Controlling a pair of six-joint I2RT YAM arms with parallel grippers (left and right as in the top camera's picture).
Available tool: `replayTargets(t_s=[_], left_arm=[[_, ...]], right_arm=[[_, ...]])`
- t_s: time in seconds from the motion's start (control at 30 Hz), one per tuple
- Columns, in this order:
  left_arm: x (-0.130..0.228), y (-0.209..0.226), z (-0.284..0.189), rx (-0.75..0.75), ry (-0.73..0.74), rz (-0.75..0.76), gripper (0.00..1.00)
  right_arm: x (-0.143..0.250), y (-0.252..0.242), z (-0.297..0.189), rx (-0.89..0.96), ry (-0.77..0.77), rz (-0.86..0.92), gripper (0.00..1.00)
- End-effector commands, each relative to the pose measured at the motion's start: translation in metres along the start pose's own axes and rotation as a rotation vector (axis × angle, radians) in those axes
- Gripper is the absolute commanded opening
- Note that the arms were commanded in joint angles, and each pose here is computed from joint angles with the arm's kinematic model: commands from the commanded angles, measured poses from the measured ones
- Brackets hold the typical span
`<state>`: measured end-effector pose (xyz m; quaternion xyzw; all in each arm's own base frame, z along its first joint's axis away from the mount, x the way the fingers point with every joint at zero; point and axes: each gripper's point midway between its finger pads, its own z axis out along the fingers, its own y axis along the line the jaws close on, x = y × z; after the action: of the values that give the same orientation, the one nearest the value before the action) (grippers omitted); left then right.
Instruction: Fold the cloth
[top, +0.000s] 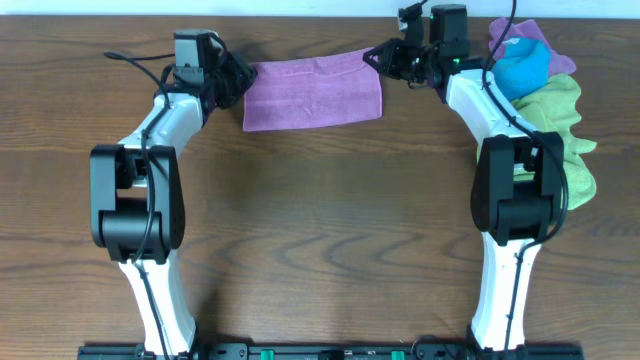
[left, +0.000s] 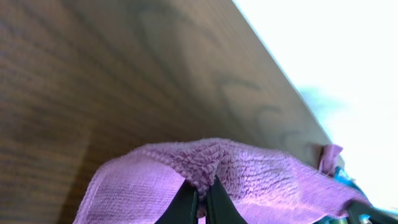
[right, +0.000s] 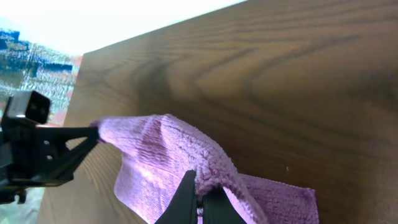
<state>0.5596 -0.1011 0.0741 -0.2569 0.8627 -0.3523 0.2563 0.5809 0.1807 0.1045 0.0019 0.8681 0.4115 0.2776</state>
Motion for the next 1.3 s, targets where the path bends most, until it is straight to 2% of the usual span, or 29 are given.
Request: replayTargets(t_s=[0.0,0.23,0.4,0.67,0.83,1.0,1.27], left_arm=[[0.001,-0.003,-0.002,-0.002,0.039,0.037,0.06],[0.021,0.013,-0.033,-0.113,0.136,0.038,0.06],[0.033,0.033,-0.040,-0.217,0.169,0.006,0.06],[0.042,0.027,-0.041,-0.182,0.215,-0.002,0.06],[0.034,0.009,-0.057,-0.161,0.177,0.034,0.06],[0.040,0.035,-0.080,-0.347,0.164,0.018,0.06],[0.059,0.043,-0.069,-0.385,0.216,0.033,0.06]], right_arm=[[0.016,-0.005,0.008,-0.020,0.063,0.055,0.01],[0.057,-0.021,-0.004,0.024,0.223,0.162,0.02],[0.059,-0.023,-0.006,0.030,0.231,0.174,0.02],[0.065,-0.025,-0.006,0.050,0.248,0.181,0.02],[0.065,-0.017,0.001,0.036,0.242,0.149,0.01],[0.065,-0.015,0.004,0.037,0.239,0.137,0.01],[0.071,-0.016,0.004,0.058,0.256,0.128,0.01]])
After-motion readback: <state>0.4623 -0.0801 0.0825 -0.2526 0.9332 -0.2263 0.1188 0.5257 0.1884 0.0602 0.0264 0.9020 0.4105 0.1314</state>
